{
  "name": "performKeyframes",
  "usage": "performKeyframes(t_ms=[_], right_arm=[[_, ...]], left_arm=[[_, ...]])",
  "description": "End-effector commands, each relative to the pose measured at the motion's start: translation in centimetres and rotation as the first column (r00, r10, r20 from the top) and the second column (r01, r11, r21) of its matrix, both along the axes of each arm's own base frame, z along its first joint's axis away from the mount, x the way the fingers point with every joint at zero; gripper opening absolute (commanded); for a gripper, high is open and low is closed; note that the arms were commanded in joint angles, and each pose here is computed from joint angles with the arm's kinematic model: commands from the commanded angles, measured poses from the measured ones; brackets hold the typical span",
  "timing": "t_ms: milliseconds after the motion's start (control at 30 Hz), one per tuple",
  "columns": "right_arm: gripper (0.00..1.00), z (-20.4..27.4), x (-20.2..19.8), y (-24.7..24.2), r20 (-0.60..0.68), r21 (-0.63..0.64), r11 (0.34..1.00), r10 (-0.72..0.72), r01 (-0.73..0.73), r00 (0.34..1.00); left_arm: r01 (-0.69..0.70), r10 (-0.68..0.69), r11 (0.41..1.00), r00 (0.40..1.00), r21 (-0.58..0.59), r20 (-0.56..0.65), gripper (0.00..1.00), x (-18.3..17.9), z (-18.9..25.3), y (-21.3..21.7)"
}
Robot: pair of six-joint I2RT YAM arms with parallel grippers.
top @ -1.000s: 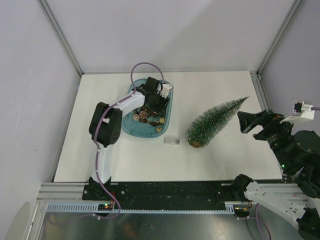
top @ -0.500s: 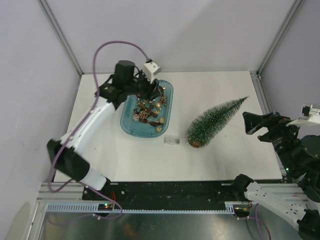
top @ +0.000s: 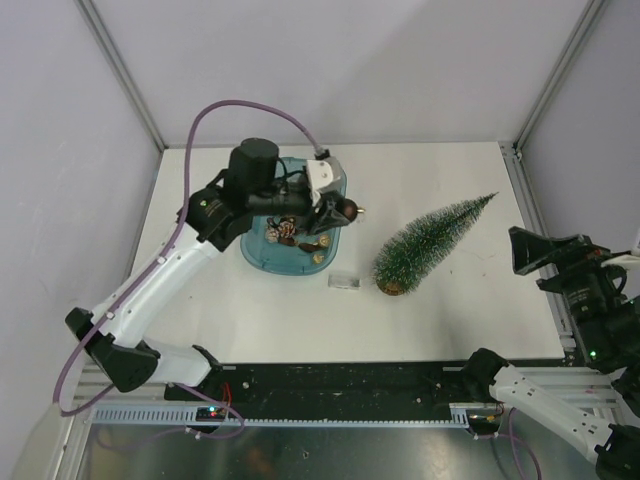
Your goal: Decorate the small christmas tree
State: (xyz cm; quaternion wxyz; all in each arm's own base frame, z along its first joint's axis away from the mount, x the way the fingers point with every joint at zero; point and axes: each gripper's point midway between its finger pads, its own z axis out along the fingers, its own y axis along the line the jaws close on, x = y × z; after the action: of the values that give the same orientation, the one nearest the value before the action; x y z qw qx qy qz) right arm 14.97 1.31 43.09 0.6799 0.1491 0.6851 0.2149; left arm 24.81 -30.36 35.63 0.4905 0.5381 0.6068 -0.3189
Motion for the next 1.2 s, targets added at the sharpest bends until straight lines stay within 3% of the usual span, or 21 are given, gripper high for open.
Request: performKeyframes(t_ms=[0,400,1167], right_arm=[[0.99,-0.3,-0.5,-1.6,0.001,0.003,0.998,-0.056,0.056,0.998],[0.99,-6.2,0.0,-2.1,-0.107,-0.061,0.992,-0.116,0.11,0.987],[0.99,-11.2,2.4,0.6,-0.12,-0.097,0.991,-0.107,0.095,0.987]], left_arm=[[0.094,-0.089,0.995,0.99,-0.033,0.11,0.0,-2.5,3.8,-3.1],[0.195,-0.191,0.981,0.968,-0.01,0.162,0.0,-5.1,4.7,-9.6],[0.184,-0.186,0.982,0.96,0.031,0.209,0.0,-3.6,3.8,-12.2]])
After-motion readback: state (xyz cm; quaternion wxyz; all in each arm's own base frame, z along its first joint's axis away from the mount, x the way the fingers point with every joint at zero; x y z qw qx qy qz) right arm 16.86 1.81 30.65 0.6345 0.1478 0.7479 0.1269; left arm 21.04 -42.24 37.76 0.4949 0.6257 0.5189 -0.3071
